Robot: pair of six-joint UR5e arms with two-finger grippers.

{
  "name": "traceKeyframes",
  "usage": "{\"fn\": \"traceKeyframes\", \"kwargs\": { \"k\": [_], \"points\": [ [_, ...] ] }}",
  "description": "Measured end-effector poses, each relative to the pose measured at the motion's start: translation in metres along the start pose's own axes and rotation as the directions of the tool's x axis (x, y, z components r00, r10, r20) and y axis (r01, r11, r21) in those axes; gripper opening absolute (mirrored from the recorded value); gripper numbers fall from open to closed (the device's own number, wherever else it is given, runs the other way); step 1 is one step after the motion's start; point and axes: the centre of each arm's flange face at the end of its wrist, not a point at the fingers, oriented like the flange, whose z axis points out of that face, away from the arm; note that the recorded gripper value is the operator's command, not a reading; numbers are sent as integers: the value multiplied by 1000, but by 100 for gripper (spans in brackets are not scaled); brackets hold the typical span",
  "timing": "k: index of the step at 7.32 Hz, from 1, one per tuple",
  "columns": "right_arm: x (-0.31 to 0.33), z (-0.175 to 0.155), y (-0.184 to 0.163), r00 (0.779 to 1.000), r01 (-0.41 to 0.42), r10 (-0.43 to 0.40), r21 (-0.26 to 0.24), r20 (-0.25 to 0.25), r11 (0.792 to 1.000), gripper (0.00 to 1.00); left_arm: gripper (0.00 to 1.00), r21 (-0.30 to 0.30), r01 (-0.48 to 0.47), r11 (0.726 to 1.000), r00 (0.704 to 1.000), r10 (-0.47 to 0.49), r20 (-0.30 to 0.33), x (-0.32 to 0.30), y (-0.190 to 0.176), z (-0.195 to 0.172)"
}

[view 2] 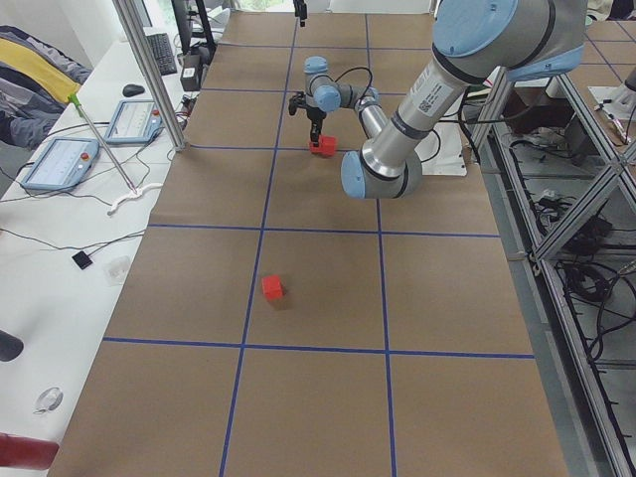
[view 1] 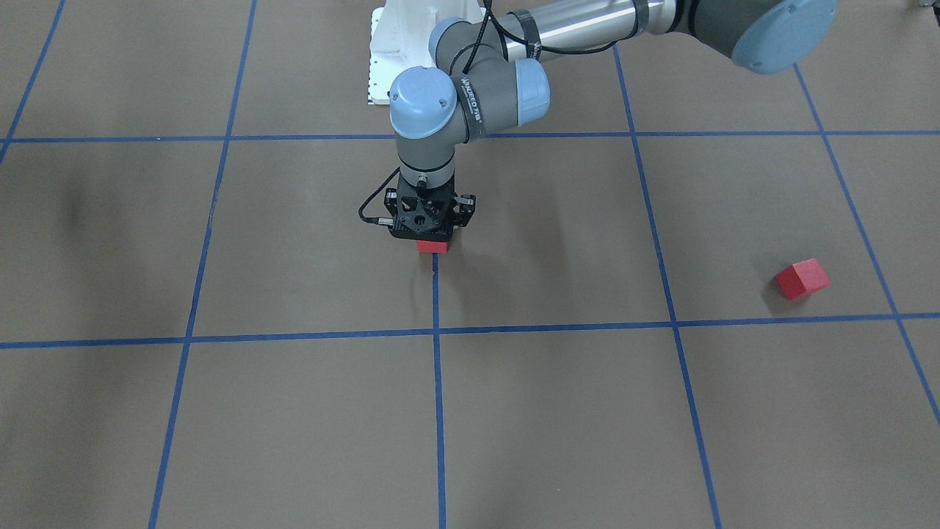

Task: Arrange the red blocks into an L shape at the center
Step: 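Lower the cube against the placed cube and open the left gripper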

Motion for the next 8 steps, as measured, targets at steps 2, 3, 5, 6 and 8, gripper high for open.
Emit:
{"fn": "traceKeyframes", "kwargs": {
  "k": [2,3,5,6,8],
  "points": [
    [0,1,0,1000,0,0,-1,0,1000,100,54,2,0,1000,1000,0,1,0,0,0],
    [0,1,0,1000,0,0,-1,0,1000,100,55,5,-1,1000,1000,1,2,0,0,0],
    [0,0,-1,1000,1,-1,0,0,1000,100,58,7,-3,1000,1000,3,2,0,0,0],
    [0,0,-1,1000,1,-1,1,0,1000,100,59,11,-5,1000,1000,5,5,0,-1,0],
    [0,0,-1,1000,1,-1,0,0,1000,100,63,19,-7,1000,1000,7,12,-1,-1,2]
  ]
}}
